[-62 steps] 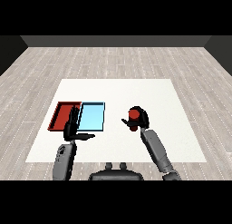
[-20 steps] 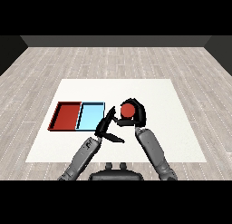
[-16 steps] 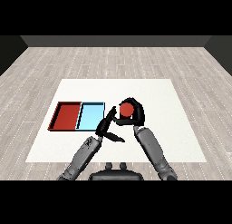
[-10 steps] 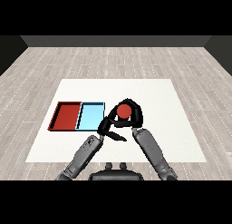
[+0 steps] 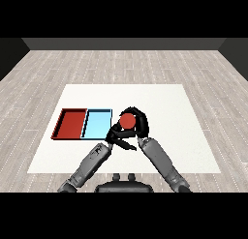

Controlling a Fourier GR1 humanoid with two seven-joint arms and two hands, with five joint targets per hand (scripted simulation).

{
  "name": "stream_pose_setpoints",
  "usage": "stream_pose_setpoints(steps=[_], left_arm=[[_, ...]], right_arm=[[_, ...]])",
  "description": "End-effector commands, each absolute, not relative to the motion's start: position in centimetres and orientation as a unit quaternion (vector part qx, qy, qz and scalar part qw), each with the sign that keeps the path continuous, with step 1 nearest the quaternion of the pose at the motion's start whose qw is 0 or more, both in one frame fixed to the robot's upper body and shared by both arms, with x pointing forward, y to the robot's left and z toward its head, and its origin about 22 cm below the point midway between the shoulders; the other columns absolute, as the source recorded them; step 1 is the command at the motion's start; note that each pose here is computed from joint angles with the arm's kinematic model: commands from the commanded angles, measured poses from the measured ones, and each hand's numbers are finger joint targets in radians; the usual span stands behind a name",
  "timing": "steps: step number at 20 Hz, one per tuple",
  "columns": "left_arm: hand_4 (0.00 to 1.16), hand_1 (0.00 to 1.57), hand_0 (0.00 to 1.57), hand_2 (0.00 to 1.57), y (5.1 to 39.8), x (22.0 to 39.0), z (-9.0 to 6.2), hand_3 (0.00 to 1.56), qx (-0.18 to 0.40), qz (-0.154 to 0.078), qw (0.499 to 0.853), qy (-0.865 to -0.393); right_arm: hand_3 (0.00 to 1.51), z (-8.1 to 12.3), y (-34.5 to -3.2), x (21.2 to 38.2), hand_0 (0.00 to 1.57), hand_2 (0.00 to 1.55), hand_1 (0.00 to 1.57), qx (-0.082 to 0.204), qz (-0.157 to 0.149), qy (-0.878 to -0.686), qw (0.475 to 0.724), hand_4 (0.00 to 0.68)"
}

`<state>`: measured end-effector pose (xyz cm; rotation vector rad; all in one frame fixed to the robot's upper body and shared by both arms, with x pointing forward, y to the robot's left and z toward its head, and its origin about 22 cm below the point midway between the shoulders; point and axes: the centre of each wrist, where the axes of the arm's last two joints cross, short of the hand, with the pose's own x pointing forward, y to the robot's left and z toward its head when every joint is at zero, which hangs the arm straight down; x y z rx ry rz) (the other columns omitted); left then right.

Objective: Pick the red can and put it in the red box

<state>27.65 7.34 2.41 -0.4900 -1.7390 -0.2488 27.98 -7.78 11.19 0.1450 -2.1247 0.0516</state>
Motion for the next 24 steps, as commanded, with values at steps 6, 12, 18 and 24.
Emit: stream_pose_setpoints(steps=[6,12,18,24], left_arm=[[0.00,0.00,0.00,0.00,5.3,26.6,3.0,0.00,-0.213,-0.109,0.595,-0.768],[1.12,1.57,1.57,1.57,7.1,28.1,1.6,1.54,-0.114,-0.008,0.630,-0.768],[1.12,1.57,1.57,1.57,6.1,28.1,2.3,1.50,-0.122,-0.022,0.644,-0.755],[1.13,1.57,1.57,1.57,5.1,27.2,2.8,1.49,-0.124,-0.020,0.642,-0.756]], right_arm=[[1.40,11.5,-5.5,25.3,1.57,1.48,1.57,0.092,0.020,-0.864,0.494,0.658],[1.40,10.2,-6.1,27.2,1.57,1.47,1.57,0.090,0.009,-0.865,0.493,0.624],[1.40,10.0,-6.7,27.6,1.57,1.47,1.57,0.091,0.009,-0.869,0.486,0.632],[1.40,10.7,-6.1,27.0,1.57,1.46,1.57,0.089,0.012,-0.870,0.485,0.637]])
